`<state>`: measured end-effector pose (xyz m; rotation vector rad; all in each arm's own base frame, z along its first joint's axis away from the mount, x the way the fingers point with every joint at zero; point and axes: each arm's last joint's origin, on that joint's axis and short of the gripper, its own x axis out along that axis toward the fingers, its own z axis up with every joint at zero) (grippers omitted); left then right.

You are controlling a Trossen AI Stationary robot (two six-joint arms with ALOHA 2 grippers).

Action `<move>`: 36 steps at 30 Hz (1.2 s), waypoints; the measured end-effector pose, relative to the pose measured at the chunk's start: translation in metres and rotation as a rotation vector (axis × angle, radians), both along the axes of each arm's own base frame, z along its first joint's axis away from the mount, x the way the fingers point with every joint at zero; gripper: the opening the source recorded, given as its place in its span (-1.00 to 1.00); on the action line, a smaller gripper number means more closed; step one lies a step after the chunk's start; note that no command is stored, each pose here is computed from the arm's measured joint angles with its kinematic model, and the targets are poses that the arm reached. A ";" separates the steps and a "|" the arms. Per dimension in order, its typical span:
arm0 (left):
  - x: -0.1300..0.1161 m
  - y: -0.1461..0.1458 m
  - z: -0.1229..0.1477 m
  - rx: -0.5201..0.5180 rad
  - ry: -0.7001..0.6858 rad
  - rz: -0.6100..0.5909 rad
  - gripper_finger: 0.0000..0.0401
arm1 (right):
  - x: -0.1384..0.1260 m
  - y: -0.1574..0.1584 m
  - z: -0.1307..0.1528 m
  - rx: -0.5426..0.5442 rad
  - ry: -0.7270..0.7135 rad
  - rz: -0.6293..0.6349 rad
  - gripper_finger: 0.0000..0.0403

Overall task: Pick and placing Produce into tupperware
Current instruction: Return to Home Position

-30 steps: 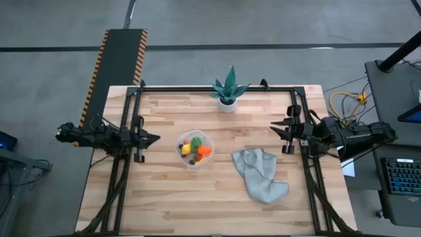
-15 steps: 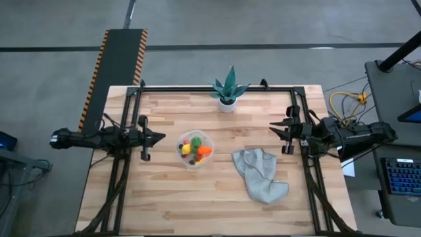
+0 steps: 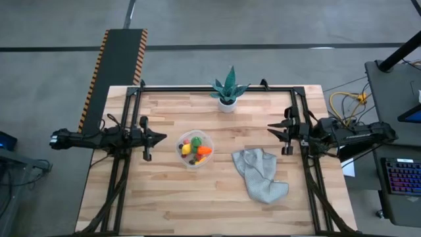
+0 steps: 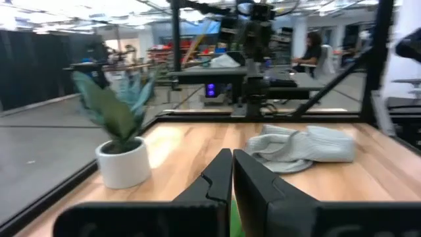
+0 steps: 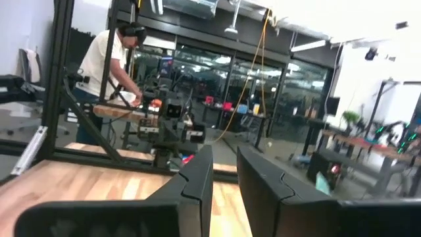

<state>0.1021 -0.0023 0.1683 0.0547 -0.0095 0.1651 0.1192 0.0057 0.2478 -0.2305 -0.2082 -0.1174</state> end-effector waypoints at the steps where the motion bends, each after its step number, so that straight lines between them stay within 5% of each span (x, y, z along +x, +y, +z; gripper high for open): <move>1: 0.000 0.000 0.000 0.000 0.000 0.014 -1.00 | 0.000 0.000 -0.001 0.020 0.005 0.004 -0.70; 10: 0.000 0.002 -0.001 0.001 0.004 0.056 -1.00 | 0.002 0.000 -0.014 0.135 0.137 0.027 -0.70; 14: 0.000 0.002 -0.001 0.001 0.004 0.057 -1.00 | -0.003 0.000 -0.021 0.097 0.205 0.021 -0.72; 21: 0.000 0.002 -0.001 0.002 0.006 0.060 -1.00 | -0.009 -0.004 -0.026 0.077 0.130 0.040 -0.81; 28: 0.001 0.002 -0.002 0.003 0.018 0.060 -1.00 | -0.012 -0.018 -0.036 0.102 0.207 -0.022 -0.84; 36: 0.001 0.002 -0.003 0.004 0.024 0.060 -1.00 | -0.027 -0.018 -0.039 0.171 0.204 0.106 -0.84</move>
